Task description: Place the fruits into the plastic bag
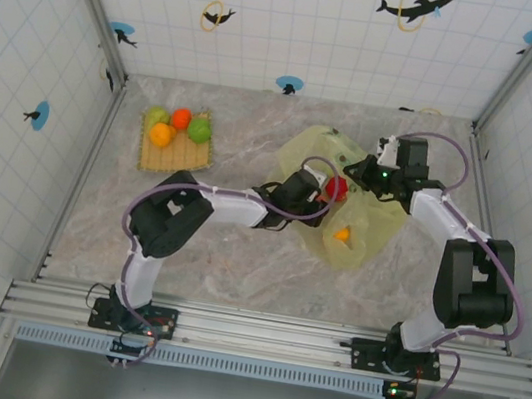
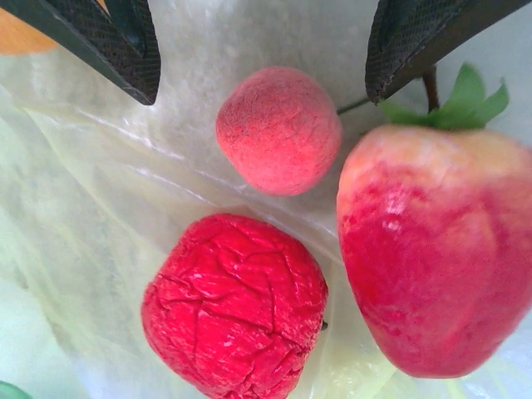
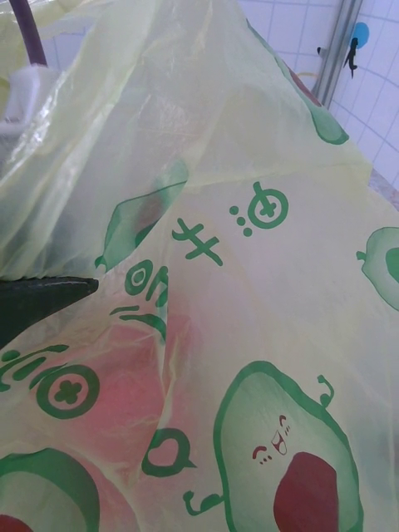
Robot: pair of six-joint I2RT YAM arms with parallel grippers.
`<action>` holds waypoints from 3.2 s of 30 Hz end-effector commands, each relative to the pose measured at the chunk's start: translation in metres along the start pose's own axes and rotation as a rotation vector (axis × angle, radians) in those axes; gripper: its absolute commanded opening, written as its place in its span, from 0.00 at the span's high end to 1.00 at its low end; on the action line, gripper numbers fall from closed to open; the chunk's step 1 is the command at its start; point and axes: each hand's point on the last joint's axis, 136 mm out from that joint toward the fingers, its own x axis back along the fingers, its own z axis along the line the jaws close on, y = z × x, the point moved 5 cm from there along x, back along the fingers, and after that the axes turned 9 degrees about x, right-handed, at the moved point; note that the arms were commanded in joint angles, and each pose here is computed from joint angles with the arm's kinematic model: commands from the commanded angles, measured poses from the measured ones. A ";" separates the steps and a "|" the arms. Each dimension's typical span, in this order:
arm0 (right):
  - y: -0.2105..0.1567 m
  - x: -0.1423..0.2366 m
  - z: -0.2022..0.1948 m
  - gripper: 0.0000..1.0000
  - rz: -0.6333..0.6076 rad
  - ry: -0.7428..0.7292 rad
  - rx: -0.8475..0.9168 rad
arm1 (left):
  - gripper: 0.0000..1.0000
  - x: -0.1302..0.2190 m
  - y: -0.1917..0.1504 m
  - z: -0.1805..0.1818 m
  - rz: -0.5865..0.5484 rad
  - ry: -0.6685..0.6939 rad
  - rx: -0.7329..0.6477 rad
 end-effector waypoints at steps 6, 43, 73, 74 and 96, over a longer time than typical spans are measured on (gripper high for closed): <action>0.003 0.007 0.003 1.00 -0.019 -0.012 0.023 | 0.24 0.069 -0.009 -0.030 0.010 -0.259 -0.002; 0.002 0.005 0.003 1.00 -0.016 0.005 0.024 | 0.45 0.037 -0.056 -0.003 0.119 -0.189 0.425; 0.063 0.095 0.040 1.00 -0.202 -0.384 0.344 | 1.00 0.134 0.043 -0.085 -0.018 -0.616 0.316; 0.065 0.097 0.042 1.00 -0.210 -0.388 0.348 | 1.00 0.136 0.046 -0.084 -0.021 -0.618 0.316; 0.039 0.052 0.049 1.00 -0.157 -0.192 0.281 | 0.51 0.138 -0.001 -0.004 0.004 -0.288 0.225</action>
